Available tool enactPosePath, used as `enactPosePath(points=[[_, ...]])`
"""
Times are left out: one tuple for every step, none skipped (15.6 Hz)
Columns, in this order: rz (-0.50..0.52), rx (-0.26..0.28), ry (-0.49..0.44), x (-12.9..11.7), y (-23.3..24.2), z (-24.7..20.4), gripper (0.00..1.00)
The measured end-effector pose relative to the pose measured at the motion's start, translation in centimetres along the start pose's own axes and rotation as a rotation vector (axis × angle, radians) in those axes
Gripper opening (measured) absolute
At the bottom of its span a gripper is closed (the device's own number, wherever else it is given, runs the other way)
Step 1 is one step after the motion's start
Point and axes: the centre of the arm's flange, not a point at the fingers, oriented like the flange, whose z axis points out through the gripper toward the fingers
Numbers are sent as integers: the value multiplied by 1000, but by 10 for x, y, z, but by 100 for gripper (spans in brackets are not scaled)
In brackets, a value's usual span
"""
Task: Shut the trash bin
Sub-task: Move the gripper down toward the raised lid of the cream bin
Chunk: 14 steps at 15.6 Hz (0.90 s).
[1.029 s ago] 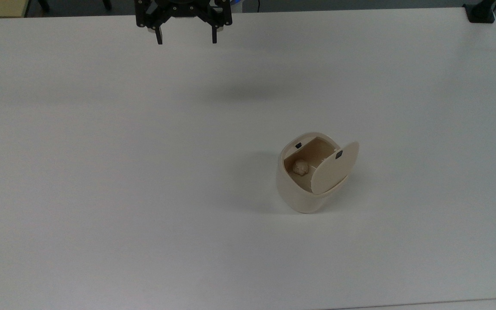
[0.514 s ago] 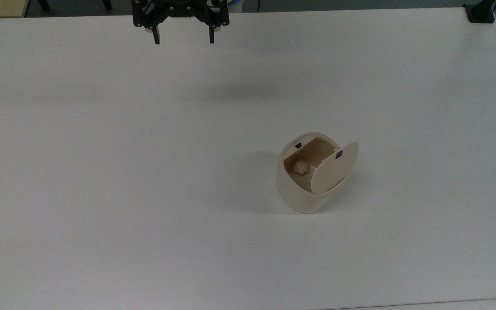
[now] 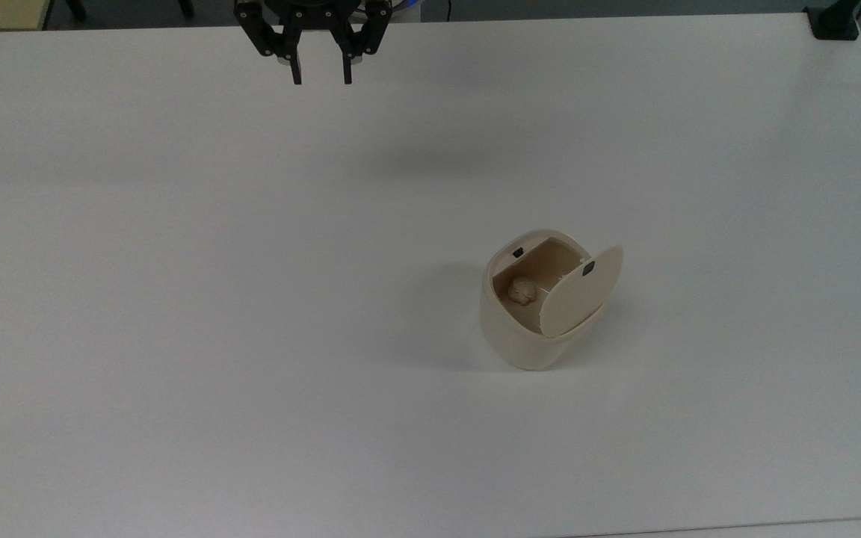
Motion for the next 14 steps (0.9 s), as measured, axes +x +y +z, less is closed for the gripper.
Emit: enactPosePath(points=[[-2,0,-1,0,-1,1,36],[-7,0,-3,1,-2,2,25],[-16,1,-5,2,-3,3,14],[-31,1,-7,3,-5,5,11],[-47,1,-3,5,-6,7,11],[-58,0,15,10,-8,9,11],[-66,-1,51,17,-12,10,11],[-75,3,96,24,-19,10,11],[-87,12,142,32,-28,10,11],[-101,23,183,39,-39,10,11],[-116,30,225,46,-51,11,11],[-133,35,270,54,-64,11,11],[-151,38,312,60,-77,12,11],[-168,40,351,66,-90,13,11]])
